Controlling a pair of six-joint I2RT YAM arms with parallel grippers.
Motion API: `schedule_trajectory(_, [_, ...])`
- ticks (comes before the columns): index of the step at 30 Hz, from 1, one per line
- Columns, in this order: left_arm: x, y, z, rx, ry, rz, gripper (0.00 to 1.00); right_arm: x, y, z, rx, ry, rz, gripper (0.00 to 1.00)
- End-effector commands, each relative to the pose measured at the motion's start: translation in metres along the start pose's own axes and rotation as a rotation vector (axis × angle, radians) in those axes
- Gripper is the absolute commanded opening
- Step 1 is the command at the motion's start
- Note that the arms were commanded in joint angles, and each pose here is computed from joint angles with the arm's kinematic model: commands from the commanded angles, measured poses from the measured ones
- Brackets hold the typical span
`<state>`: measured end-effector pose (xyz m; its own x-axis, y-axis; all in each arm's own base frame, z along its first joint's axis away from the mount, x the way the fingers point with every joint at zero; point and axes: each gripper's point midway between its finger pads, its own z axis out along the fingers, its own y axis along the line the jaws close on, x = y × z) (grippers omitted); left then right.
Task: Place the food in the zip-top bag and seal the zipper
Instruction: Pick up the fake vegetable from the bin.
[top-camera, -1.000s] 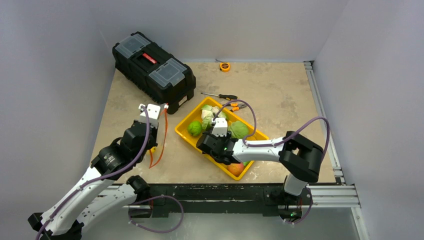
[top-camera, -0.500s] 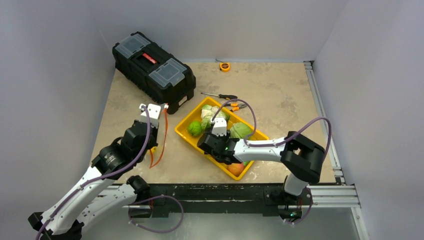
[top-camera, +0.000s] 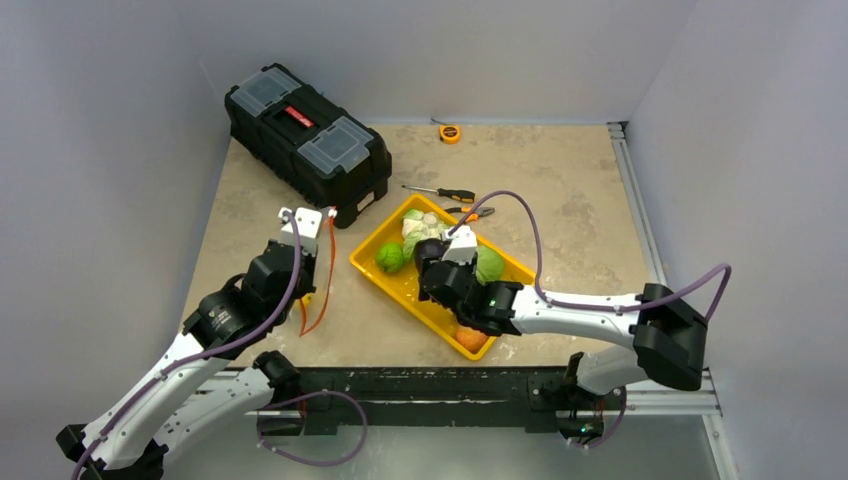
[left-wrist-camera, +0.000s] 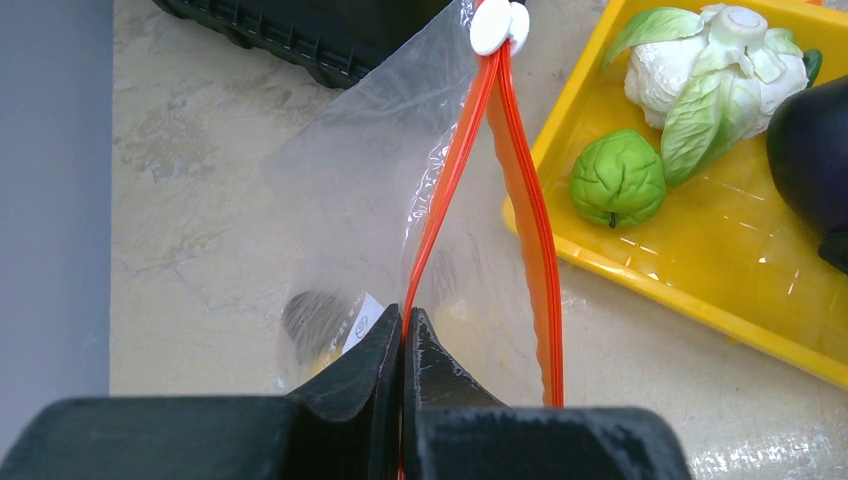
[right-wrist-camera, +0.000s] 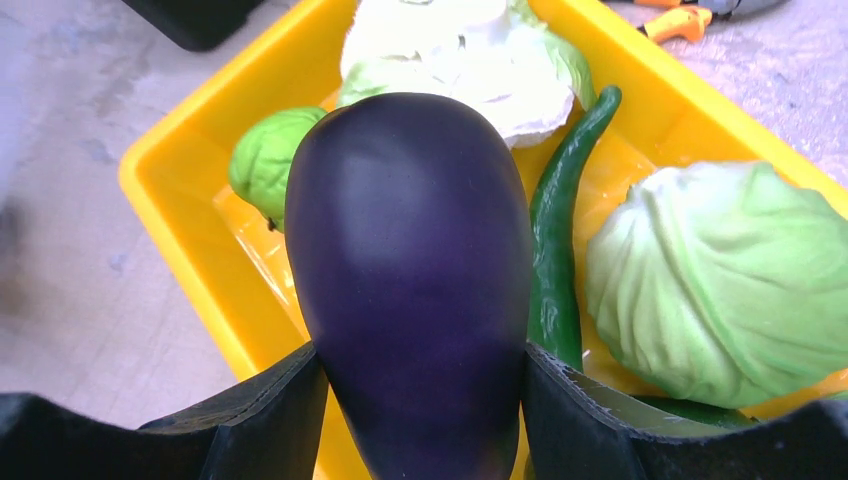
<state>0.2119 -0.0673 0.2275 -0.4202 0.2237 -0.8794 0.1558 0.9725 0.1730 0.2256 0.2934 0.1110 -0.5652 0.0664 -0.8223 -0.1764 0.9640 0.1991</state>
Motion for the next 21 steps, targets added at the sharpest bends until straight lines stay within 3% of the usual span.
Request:
schedule_trajectory(1, [-0.009,-0.002,-0.001,0.009,-0.022,-0.017,0.0,-0.024,0.005,-0.011,-0.055,-0.08,0.016,0.09])
schedule_trajectory(4, [-0.009,-0.003,-0.002,0.018,-0.024,-0.018,0.0,-0.033,0.011,-0.019,-0.106,-0.094,0.018,0.0])
schedule_trajectory(9, [-0.009,-0.005,-0.001,0.026,-0.021,-0.015,0.0,-0.052,0.035,-0.037,-0.263,-0.133,0.049,0.0])
schedule_trajectory(21, [-0.008,-0.002,-0.003,0.015,-0.028,-0.022,0.0,-0.104,0.17,-0.102,-0.861,-0.081,0.161,0.0])
